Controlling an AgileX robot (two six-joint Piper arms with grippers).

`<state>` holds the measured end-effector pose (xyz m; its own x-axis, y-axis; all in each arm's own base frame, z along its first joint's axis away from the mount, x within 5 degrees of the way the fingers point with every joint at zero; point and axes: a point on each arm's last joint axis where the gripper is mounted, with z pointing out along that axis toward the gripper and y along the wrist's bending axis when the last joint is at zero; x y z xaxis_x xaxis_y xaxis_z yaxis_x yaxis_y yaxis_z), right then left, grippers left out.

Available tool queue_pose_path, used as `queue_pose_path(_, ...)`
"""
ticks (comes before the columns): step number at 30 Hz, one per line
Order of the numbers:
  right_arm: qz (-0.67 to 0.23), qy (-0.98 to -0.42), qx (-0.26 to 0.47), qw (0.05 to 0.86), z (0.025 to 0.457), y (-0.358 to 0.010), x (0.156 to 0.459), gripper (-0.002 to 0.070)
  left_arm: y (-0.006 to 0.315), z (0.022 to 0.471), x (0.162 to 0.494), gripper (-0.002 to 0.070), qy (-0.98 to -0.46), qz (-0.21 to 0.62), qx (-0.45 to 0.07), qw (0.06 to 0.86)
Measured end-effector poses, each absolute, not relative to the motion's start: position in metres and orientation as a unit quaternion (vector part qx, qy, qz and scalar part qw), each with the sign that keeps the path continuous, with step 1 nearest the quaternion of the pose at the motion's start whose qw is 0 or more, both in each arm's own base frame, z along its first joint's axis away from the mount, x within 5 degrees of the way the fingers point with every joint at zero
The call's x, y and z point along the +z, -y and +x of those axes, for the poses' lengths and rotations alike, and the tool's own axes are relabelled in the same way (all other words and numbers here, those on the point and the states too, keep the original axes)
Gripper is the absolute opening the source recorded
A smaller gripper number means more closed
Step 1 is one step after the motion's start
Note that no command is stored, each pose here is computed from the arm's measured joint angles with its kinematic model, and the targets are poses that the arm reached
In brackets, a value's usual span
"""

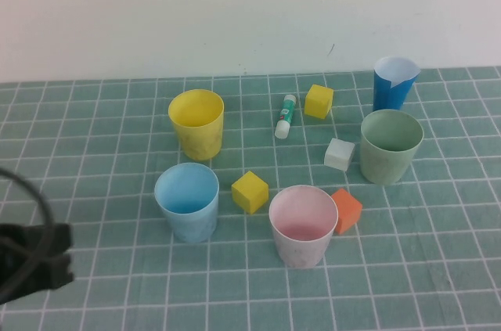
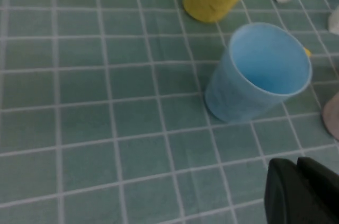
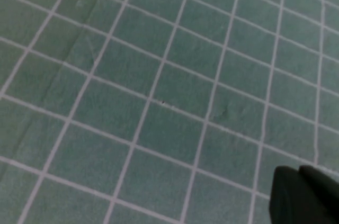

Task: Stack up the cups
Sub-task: Pick up the blue cup

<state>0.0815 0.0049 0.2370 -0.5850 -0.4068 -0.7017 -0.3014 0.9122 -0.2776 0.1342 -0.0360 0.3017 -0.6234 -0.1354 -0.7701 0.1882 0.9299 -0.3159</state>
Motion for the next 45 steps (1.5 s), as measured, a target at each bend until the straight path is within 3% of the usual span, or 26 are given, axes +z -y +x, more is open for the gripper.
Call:
queue_pose_path(7,-0.195,-0.889,-0.039,0.413,0.086,-0.009,0.237,-0.0002,0.056,0.200,0.303,-0.0002,-0.901,0.067,-0.248,0.349)
queue_pose_path(16,-0.197,-0.885,-0.034,0.421,0.087,-0.010,0.238,-0.0002,0.087,0.268,0.303,0.0015,-0.917,0.161,-0.227,0.288)
queue_pose_path(20,-0.198,-0.884,-0.035,0.421,0.087,-0.010,0.238,-0.0002,0.094,0.285,0.291,0.0125,-0.923,0.196,-0.196,0.268)
queue_pose_path(26,-0.199,-0.883,-0.036,0.423,0.087,-0.010,0.236,-0.0003,0.096,0.303,0.271,0.0398,-0.930,0.196,-0.175,0.258)
queue_pose_path(32,-0.201,-0.882,-0.037,0.424,0.087,-0.010,0.236,-0.0002,0.097,0.320,0.251,0.0459,-0.934,0.181,-0.162,0.263)
queue_pose_path(35,-0.201,-0.881,-0.037,0.426,0.087,-0.010,0.237,-0.0002,0.098,0.326,0.237,0.0430,-0.939,0.176,-0.162,0.247)
queue_pose_path(38,-0.201,-0.879,-0.039,0.431,0.088,-0.010,0.238,-0.0002,0.100,0.330,0.224,0.0295,-0.944,0.168,-0.166,0.232)
queue_pose_path(41,-0.201,-0.877,-0.040,0.435,0.088,-0.010,0.238,-0.0002,0.101,0.331,0.221,0.0106,-0.946,0.169,-0.171,0.218)
queue_pose_path(45,-0.200,-0.876,-0.040,0.437,0.089,-0.010,0.239,-0.0003,0.106,0.332,0.240,0.0028,-0.943,0.196,-0.193,0.189)
